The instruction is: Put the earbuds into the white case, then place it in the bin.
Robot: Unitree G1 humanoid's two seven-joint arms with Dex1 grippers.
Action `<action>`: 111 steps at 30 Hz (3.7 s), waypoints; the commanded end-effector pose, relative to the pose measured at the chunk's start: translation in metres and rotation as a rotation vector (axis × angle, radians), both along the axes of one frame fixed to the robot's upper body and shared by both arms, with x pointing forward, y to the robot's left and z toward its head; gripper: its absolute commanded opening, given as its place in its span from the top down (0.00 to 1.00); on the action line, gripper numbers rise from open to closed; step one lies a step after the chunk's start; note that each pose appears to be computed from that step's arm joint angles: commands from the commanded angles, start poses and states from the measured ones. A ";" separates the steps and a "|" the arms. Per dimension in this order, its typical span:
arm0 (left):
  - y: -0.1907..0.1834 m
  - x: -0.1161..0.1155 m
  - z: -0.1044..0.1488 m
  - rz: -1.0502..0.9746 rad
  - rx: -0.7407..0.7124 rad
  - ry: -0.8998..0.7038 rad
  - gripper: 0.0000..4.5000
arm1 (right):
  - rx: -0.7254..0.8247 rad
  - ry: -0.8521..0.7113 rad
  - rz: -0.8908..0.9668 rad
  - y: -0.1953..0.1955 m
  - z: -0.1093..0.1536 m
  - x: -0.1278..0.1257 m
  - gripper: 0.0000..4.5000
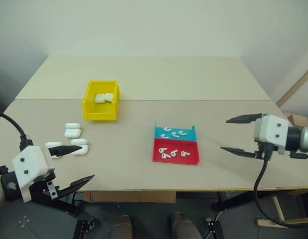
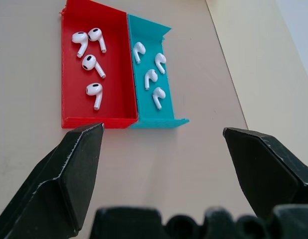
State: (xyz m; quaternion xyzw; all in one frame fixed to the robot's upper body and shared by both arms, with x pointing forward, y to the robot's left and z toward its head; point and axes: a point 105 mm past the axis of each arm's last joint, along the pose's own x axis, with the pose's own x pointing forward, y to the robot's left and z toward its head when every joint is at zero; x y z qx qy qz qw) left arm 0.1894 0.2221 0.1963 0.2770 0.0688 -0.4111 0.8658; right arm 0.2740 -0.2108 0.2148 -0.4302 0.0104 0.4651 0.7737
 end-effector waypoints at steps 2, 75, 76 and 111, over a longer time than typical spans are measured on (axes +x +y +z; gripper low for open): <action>-0.002 0.002 0.011 0.029 -0.031 -0.055 0.00 | -0.020 -0.055 0.018 0.001 0.012 -0.002 0.01; 0.128 0.101 -0.047 1.142 0.029 0.663 0.00 | -0.082 0.065 0.048 0.020 -0.011 -0.013 0.01; 0.128 0.102 -0.047 1.140 0.035 0.663 0.00 | -0.081 0.065 0.048 0.020 -0.011 -0.013 0.01; 0.132 0.114 -0.072 1.120 0.081 0.746 0.34 | -0.086 0.061 0.025 0.019 -0.013 -0.012 0.00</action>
